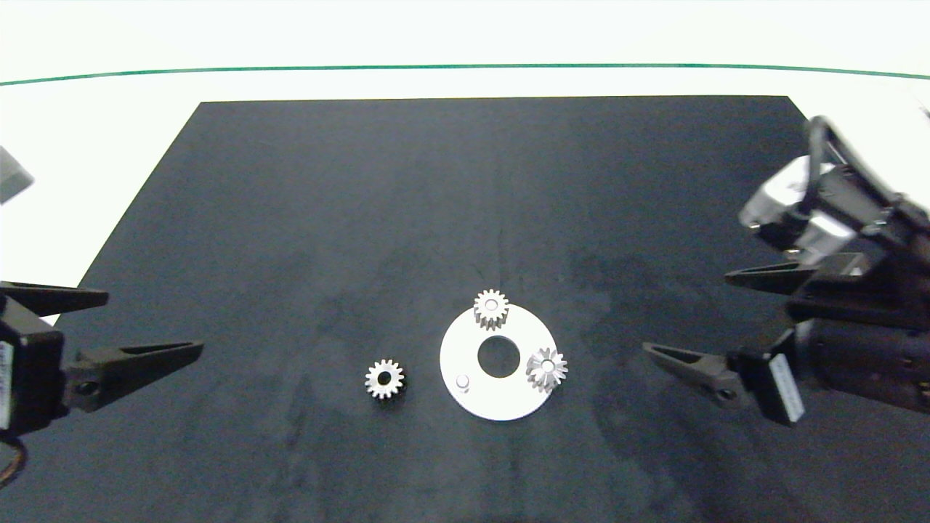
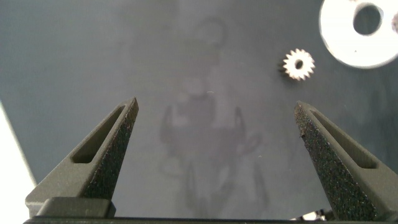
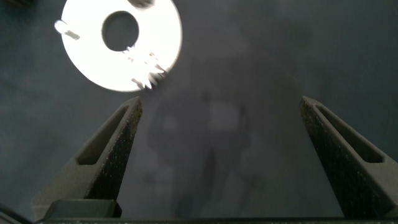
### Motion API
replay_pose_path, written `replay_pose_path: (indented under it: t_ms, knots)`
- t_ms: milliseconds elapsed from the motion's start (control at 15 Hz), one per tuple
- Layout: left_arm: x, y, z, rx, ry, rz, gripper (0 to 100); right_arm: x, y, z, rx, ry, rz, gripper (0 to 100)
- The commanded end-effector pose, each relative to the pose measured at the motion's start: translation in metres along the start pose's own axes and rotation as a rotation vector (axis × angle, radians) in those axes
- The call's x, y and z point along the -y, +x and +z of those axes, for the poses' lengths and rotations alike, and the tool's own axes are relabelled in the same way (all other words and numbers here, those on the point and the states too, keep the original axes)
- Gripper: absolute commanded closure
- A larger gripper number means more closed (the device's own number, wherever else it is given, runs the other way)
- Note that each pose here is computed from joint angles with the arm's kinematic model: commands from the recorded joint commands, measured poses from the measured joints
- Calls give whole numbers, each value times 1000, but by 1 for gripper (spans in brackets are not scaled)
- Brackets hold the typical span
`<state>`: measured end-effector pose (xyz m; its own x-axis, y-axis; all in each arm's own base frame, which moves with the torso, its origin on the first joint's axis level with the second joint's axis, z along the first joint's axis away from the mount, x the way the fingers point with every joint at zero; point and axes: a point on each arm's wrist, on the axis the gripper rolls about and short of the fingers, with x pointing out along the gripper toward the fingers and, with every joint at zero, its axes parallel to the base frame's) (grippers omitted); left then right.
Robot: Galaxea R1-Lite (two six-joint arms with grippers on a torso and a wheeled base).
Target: Install three planetary gears onto the carrier pins
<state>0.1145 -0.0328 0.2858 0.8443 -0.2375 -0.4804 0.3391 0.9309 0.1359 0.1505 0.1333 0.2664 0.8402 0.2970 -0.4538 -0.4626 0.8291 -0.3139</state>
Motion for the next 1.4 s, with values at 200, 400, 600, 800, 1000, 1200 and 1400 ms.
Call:
replay_pose_path:
  t_ms: [200, 400, 600, 800, 1000, 1200, 1400]
  knots:
    - [22, 80, -12, -173, 115, -121, 0, 42, -86, -15, 234, 79, -129, 0]
    - [51, 94, -12, -207, 196, -238, 0, 44, -87, -16, 232, 50, -147, 0]
    - [70, 95, -12, -205, 257, -307, 0, 42, -81, -15, 214, 43, -143, 0]
    - [79, 120, -8, -196, 286, -315, 0, 42, -84, -16, 224, 39, -140, 0]
    - [85, 139, -6, -171, 315, -314, 0, 41, -89, -16, 242, 22, -125, 0]
    - [86, 151, -7, -173, 335, -309, 0, 40, -91, -16, 253, 19, -108, 0]
    - [85, 153, -8, -178, 343, -304, 0, 40, -91, -16, 252, 16, -107, 0]
